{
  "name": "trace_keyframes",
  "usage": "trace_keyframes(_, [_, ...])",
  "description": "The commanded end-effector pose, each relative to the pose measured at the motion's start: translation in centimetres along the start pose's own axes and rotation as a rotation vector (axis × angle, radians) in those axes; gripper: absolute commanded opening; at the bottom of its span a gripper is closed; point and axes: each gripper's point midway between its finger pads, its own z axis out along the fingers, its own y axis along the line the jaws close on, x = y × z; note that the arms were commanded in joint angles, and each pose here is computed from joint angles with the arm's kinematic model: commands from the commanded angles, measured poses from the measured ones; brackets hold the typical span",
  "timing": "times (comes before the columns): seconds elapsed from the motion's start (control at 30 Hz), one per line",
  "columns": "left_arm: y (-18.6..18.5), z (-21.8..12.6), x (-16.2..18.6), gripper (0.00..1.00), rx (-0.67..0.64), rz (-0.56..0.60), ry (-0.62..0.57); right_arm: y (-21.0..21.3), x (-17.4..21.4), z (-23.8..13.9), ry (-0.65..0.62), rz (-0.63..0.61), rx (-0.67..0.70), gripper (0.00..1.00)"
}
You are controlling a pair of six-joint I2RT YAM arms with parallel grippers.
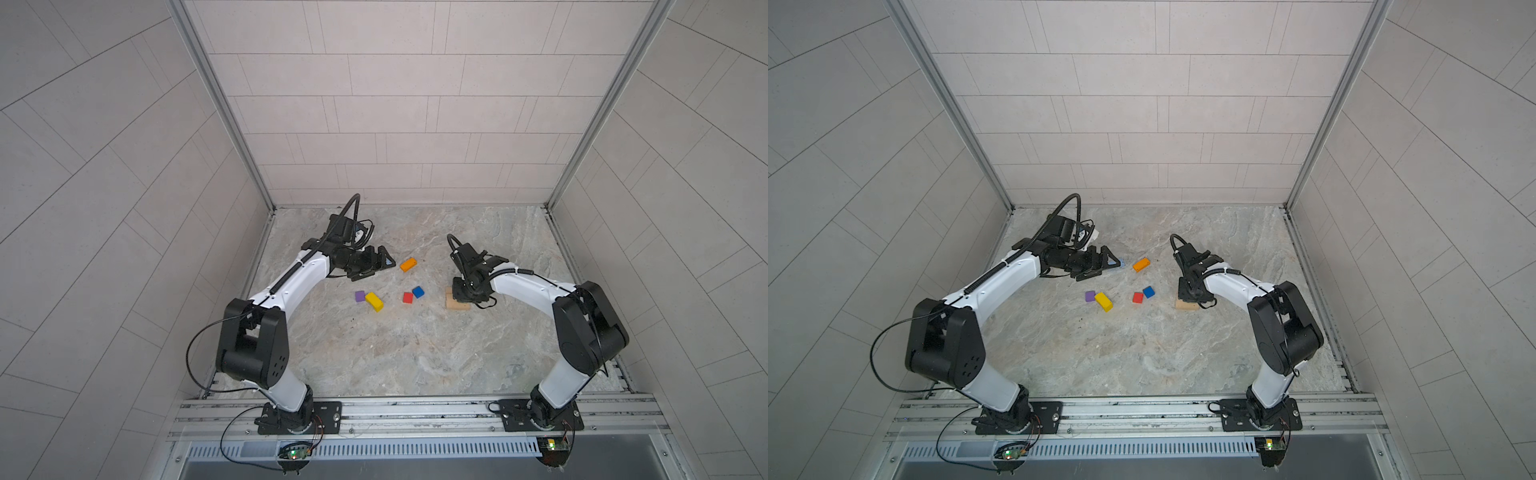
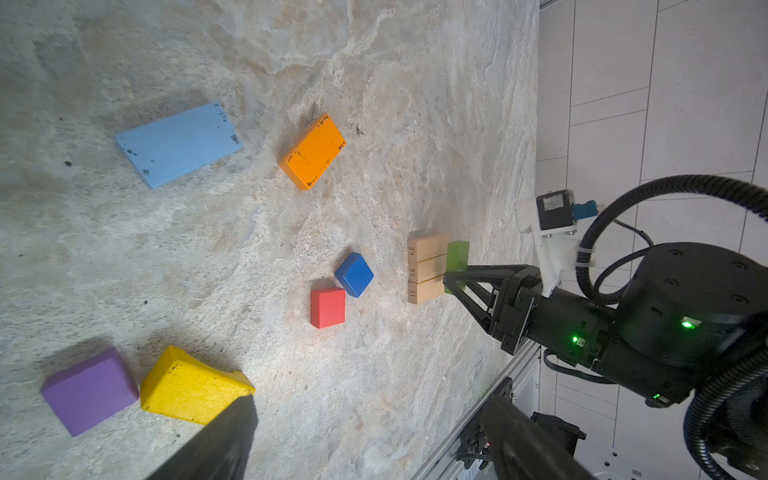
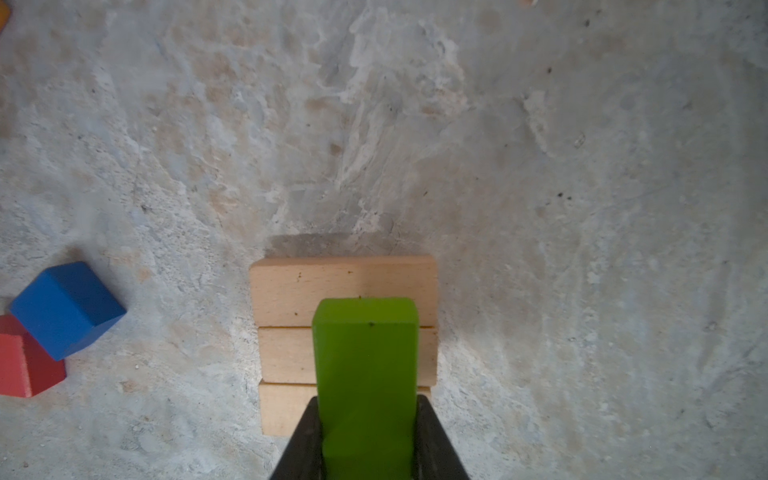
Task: Build the wood block tower
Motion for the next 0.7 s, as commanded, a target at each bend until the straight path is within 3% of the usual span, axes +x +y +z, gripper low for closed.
trace_keyframes(0.0, [-0.54, -0.55, 0.04, 0.92, 0.015, 0.010, -0.015, -0.51, 0.37, 0.49, 0.005, 0.012, 0.032, 0.18])
trace_keyframes(0.67, [-0.46, -0.57, 0.04, 0.92, 0.010, 0.009, -0.016, -0.74, 0.59, 1.39, 0.016, 0.011, 0.051, 0.18])
